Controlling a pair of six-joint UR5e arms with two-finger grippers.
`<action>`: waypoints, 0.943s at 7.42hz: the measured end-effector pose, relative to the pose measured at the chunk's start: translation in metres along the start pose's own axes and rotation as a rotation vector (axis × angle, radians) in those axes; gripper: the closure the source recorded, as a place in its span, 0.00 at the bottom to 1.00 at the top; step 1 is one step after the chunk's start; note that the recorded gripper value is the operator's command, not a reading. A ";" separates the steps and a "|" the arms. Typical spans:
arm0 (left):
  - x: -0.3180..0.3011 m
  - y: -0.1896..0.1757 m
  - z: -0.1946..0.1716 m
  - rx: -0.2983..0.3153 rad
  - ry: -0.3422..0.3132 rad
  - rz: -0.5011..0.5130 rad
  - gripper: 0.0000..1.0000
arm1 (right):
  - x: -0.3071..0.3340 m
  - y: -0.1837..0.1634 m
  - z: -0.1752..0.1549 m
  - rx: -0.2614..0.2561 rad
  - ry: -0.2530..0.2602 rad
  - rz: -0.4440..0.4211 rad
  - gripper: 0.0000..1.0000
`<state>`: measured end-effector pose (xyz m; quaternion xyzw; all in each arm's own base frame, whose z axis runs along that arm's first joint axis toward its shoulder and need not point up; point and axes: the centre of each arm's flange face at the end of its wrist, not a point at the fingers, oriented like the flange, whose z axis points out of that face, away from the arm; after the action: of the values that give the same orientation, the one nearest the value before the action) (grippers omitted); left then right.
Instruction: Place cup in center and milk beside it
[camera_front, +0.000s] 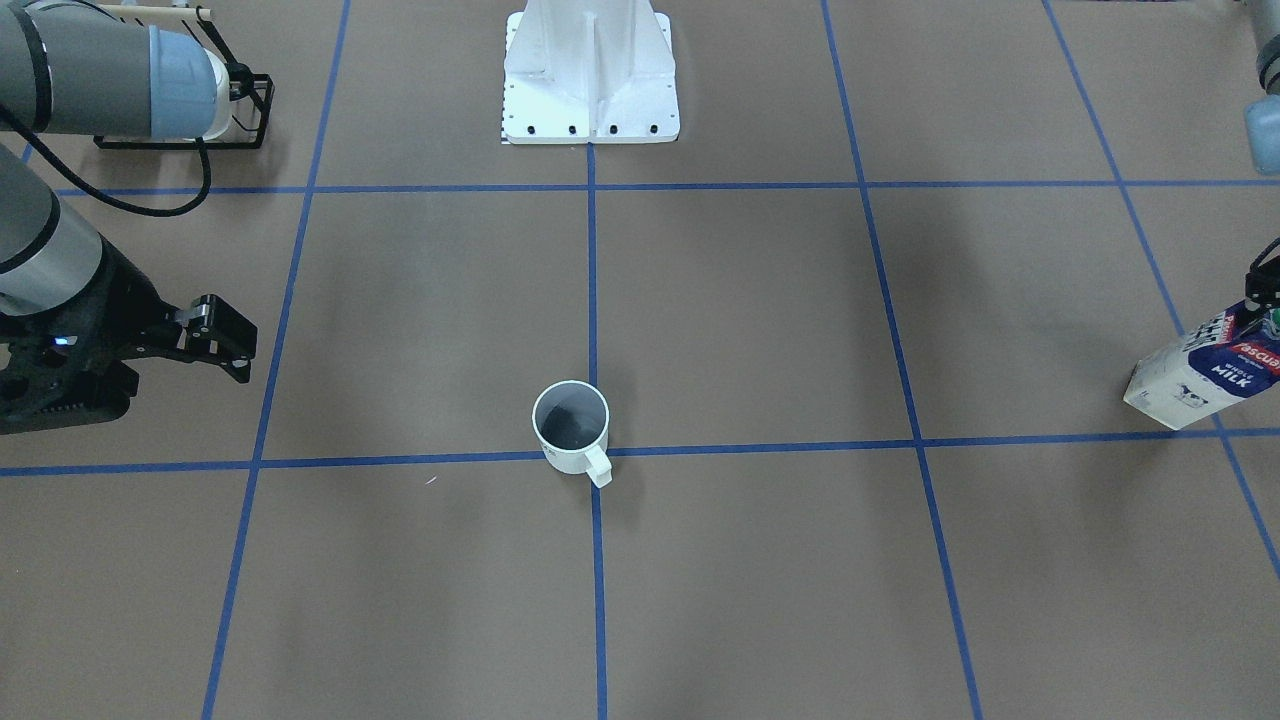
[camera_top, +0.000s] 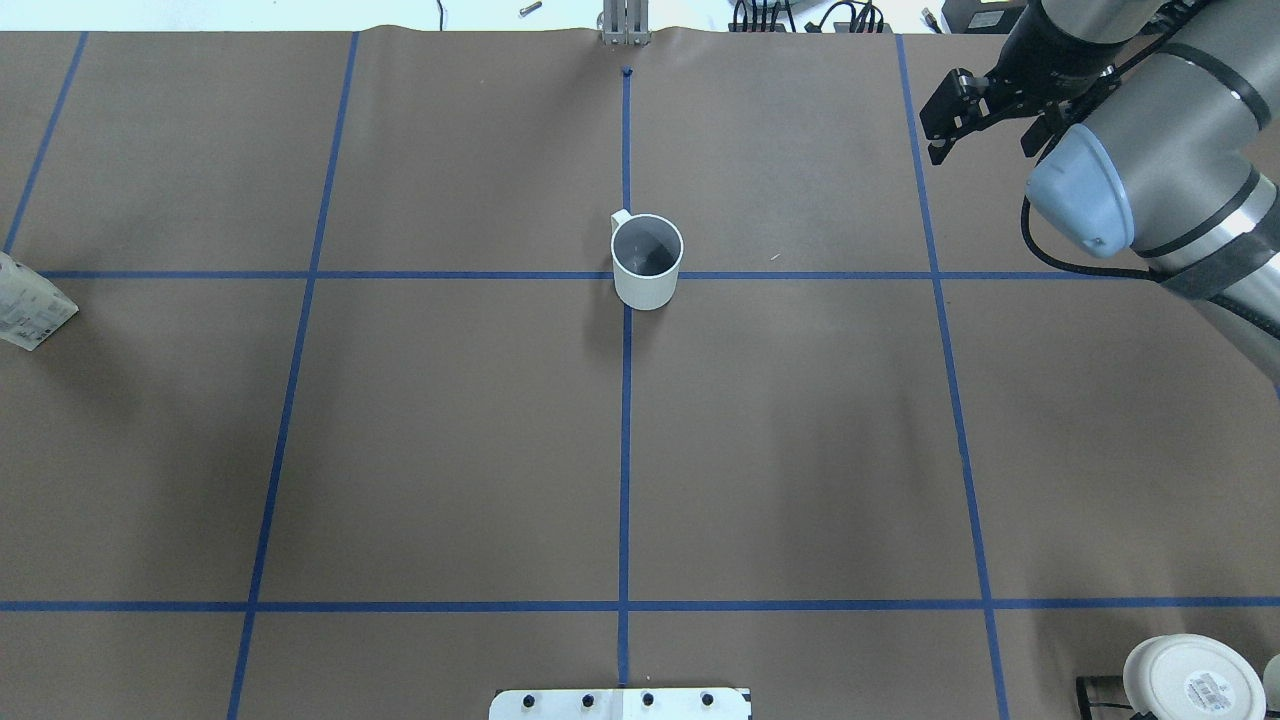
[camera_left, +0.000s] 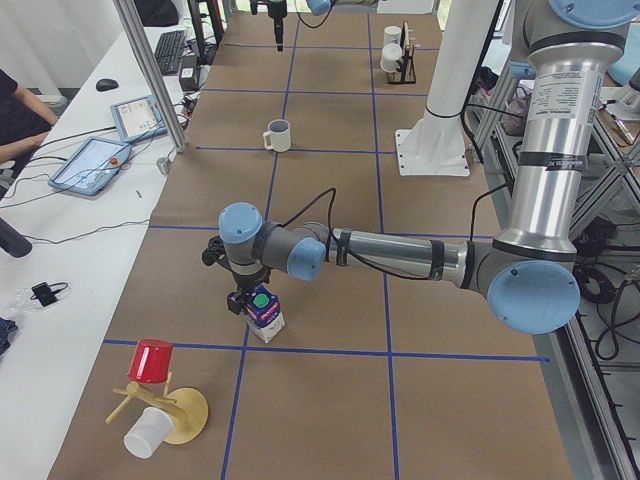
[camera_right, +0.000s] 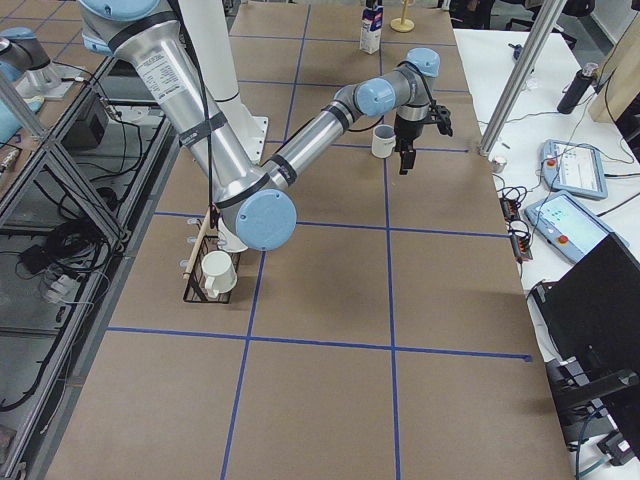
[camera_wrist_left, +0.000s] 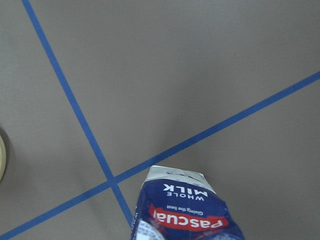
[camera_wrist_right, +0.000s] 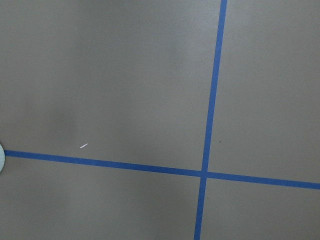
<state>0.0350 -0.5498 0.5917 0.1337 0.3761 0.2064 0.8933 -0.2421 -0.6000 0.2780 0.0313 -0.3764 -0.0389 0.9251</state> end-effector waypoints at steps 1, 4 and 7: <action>0.002 0.000 0.003 -0.006 0.002 0.004 0.02 | 0.000 0.000 0.000 0.000 0.000 0.000 0.00; 0.002 0.001 0.006 -0.009 0.004 0.010 0.02 | -0.001 0.000 0.000 0.000 0.000 0.000 0.00; 0.000 0.004 0.008 -0.014 0.002 0.009 0.06 | -0.001 0.000 0.001 -0.001 -0.001 0.000 0.00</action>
<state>0.0399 -0.5473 0.5983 0.1287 0.3751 0.2134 0.8928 -0.2440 -0.5995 0.2778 0.0308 -0.3767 -0.0393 0.9250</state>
